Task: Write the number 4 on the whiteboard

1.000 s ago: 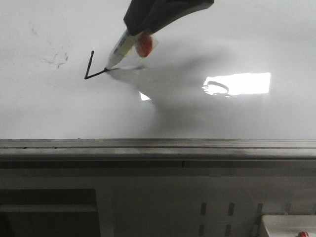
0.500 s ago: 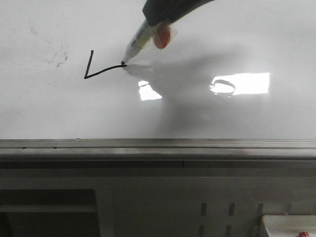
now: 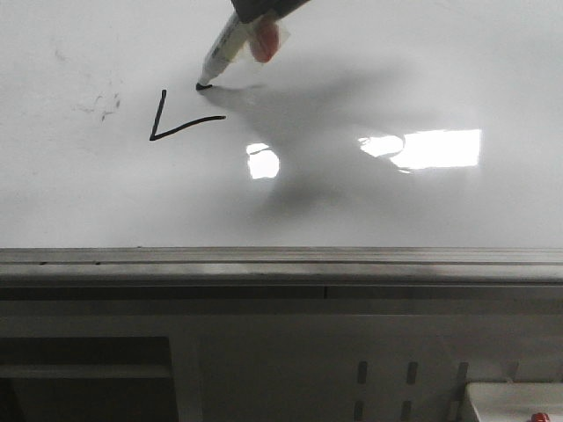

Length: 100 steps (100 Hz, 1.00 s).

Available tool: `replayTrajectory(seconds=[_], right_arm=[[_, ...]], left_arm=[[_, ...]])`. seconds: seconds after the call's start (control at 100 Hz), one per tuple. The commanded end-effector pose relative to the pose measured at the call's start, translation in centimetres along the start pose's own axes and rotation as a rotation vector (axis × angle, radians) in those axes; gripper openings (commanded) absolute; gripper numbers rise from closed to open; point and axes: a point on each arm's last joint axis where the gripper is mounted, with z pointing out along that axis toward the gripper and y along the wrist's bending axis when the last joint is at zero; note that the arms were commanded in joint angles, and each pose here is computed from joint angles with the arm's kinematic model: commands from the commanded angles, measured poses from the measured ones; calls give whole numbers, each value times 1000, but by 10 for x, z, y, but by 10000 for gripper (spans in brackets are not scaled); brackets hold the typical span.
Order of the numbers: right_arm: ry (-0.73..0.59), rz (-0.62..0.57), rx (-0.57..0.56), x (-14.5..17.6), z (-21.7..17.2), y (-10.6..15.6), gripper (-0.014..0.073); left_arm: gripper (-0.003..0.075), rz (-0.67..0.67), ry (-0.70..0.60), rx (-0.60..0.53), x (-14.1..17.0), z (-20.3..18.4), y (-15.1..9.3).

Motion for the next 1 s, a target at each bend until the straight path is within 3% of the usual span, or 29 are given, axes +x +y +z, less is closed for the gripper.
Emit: replayTrajectory(seconds=[0.0,0.35,0.55,0.69,0.82,0.99], right_arm=[[-109,-17,25,-19,-13,-3,-64],[97,19,-60,24,2,14,-64],[49,15,-62,22,-3,17,-64],[19,-25,-119,14,-16,36,-64],[-3,-66,-180,7,-22,57,-64],[-27,-111,-248,-2,-31,79,-64]], left_arm=[[337,-20,-99,-3,-16,0,2],[337,-18,-98,-3,-16,0,2],[337,70,-86,23,-15,0,-1],[337,170,-91,130,-14,1,-15],[337,287,-68,310,-7,7,-39],[337,290,5,451,6,18,-61]])
